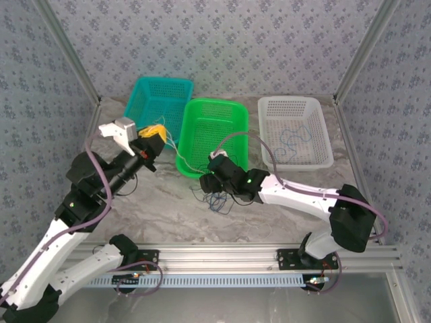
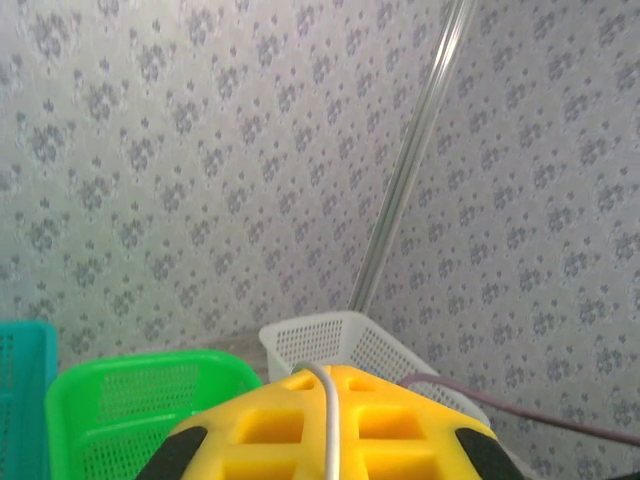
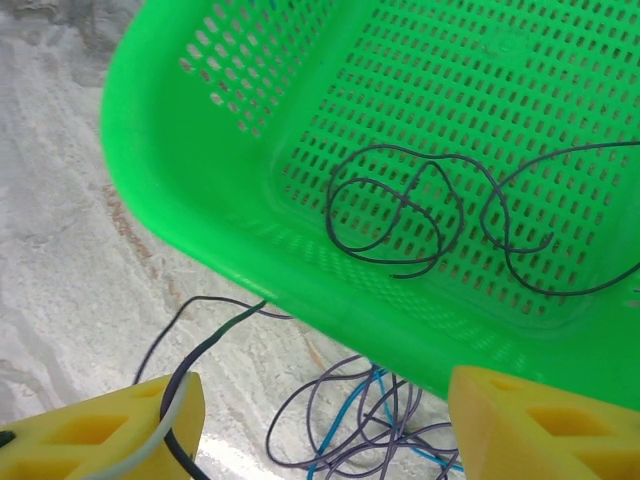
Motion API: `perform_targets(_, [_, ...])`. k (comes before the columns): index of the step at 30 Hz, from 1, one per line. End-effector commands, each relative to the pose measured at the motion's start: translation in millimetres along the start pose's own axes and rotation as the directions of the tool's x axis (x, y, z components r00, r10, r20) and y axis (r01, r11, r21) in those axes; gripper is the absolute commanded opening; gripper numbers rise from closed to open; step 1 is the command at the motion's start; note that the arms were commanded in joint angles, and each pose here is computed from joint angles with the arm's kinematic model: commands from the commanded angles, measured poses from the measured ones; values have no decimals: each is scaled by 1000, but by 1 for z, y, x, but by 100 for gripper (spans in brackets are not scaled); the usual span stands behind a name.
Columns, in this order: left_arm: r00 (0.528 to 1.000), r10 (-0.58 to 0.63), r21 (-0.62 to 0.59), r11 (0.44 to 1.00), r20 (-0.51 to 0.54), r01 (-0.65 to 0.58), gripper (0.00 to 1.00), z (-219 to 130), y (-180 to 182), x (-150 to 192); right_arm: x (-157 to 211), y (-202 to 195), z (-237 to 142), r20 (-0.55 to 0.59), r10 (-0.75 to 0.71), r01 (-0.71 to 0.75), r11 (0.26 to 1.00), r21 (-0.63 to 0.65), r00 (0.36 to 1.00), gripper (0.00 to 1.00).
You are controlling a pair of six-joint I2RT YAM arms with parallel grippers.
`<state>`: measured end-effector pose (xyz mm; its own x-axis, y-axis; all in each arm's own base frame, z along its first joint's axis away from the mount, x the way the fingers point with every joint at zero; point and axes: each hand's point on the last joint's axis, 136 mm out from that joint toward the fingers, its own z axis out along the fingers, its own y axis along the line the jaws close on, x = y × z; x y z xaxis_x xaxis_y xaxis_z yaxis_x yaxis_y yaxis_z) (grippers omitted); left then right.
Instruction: Untangle the cables
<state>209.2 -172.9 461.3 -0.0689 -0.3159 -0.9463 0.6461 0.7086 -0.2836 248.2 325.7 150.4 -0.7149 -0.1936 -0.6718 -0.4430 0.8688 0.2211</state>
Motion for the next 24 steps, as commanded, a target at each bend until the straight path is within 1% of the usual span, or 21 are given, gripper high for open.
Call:
perform_targets(1, [992,56,0,998,116,-57,7,-15,-8,-43,1,11,-13,29,-77,78,997,-20,997,67])
perform_targets(3, [988,81,-18,997,132,-79,7,-18,-7,-53,3,14,-15,31,-105,106,994,-22,994,68])
perform_targets(7, [978,126,-73,991,164,-115,5,-23,-4,-73,7,11,-16,23,-109,109,994,-1,994,68])
perform_targets(9, [974,146,-96,987,171,-131,5,-24,-3,-81,7,11,-18,30,-108,108,994,-7,994,67])
perform_targets(12, [972,177,-97,982,157,-163,6,-19,-5,-87,6,16,-22,39,-115,116,993,-26,993,67])
perform_targets(14, [970,199,-109,977,142,-185,6,-15,-4,-87,5,20,-23,46,-124,126,991,-39,991,67])
perform_targets(17, [966,234,-165,963,111,-214,6,-9,7,-82,3,28,-24,62,-135,139,988,-66,989,68])
perform_targets(22, [970,242,-219,949,38,-228,6,5,25,-68,7,33,-23,60,-137,142,986,-87,989,69])
perform_targets(23, [971,236,-234,946,27,-223,6,8,30,-66,11,31,-21,47,-144,147,986,-81,988,69])
perform_targets(24, [974,226,-255,943,17,-215,6,10,37,-64,15,23,-19,27,-144,145,988,-45,989,68])
